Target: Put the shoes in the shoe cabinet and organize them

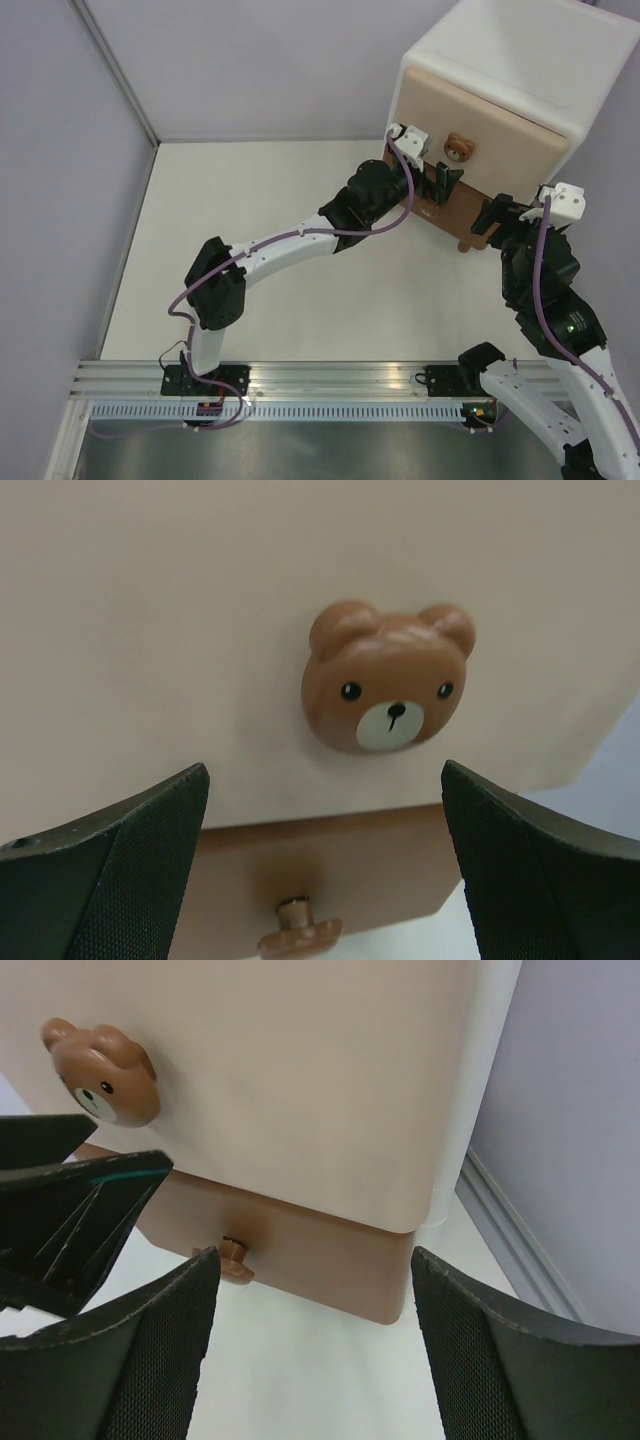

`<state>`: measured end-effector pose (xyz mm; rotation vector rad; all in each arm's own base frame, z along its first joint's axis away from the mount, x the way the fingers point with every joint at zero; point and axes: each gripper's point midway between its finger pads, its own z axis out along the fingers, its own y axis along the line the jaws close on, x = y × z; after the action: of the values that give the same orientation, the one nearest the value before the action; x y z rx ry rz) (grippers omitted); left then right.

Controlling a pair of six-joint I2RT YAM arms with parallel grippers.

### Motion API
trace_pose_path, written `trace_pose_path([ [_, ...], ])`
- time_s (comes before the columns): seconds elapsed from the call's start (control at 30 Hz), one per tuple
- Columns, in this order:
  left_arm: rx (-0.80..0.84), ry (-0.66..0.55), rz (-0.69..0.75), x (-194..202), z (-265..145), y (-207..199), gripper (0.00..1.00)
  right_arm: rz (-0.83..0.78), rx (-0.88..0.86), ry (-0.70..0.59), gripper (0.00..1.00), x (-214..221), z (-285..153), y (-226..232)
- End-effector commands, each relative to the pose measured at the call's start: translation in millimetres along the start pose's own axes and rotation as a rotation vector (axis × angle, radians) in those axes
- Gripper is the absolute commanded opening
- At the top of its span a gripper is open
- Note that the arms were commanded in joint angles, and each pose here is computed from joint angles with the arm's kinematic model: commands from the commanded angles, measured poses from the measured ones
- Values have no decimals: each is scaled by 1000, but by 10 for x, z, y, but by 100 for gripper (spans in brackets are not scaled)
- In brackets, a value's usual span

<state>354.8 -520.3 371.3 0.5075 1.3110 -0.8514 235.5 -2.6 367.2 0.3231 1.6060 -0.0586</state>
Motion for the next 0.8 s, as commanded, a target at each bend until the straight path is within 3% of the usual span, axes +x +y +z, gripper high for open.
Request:
trace_pose_path([
  [0.0, 39, -53, -25, -514, -230, -51, 100, 35, 54, -46, 80, -16, 108, -14],
  [0.23, 23, -17, -51, -722, -617, -29, 100, 17, 138, -89, 71, 29, 311, -32],
  [0.63, -146, 239, -7, -138, -1648, 405, 100, 40, 270, 3, 71, 431, 791, -210],
  [0.77, -200, 249, -1, -180, -2074, 556, 100, 72, 240, 32, 71, 476, 887, -220],
])
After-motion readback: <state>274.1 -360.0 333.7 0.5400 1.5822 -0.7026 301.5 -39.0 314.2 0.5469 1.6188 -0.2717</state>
